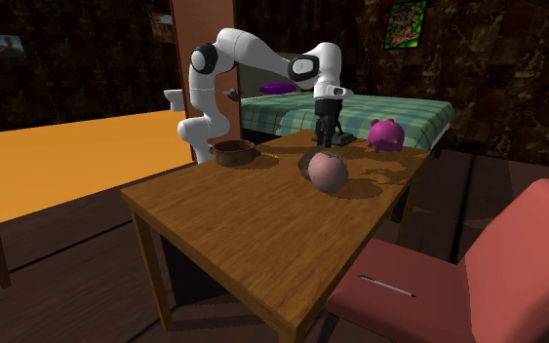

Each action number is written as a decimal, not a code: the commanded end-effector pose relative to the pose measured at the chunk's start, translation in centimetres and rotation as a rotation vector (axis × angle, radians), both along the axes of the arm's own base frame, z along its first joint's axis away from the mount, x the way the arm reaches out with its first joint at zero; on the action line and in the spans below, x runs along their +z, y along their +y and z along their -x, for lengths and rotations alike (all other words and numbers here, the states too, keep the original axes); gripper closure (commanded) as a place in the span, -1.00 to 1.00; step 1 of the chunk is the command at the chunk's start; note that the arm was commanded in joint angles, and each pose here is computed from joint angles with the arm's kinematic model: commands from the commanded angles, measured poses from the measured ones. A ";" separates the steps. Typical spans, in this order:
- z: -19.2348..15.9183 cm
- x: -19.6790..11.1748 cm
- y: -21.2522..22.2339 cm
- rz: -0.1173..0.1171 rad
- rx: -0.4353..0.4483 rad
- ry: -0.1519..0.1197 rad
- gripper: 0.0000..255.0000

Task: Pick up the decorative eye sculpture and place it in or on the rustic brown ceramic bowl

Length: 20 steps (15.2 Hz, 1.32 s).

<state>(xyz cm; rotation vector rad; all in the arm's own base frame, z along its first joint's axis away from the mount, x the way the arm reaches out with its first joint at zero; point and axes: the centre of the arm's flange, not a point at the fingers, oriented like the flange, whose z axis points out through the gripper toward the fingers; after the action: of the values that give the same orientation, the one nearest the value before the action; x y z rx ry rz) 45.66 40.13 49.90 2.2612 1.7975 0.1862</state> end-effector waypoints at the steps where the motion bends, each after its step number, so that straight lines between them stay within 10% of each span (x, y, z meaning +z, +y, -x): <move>1: 0.0 0.0 0.0 0.000 0.000 0.000 -1.00; 4: 0.0 0.0 0.0 0.000 0.000 0.000 -1.00; 5: 0.0 0.0 0.0 0.000 0.000 0.000 1.00; 20: 0.0 3.1 0.0 0.000 0.000 0.000 1.00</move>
<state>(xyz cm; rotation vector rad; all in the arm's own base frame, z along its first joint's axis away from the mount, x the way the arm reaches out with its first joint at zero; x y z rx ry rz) 45.70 40.11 52.47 2.2616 1.7982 0.1835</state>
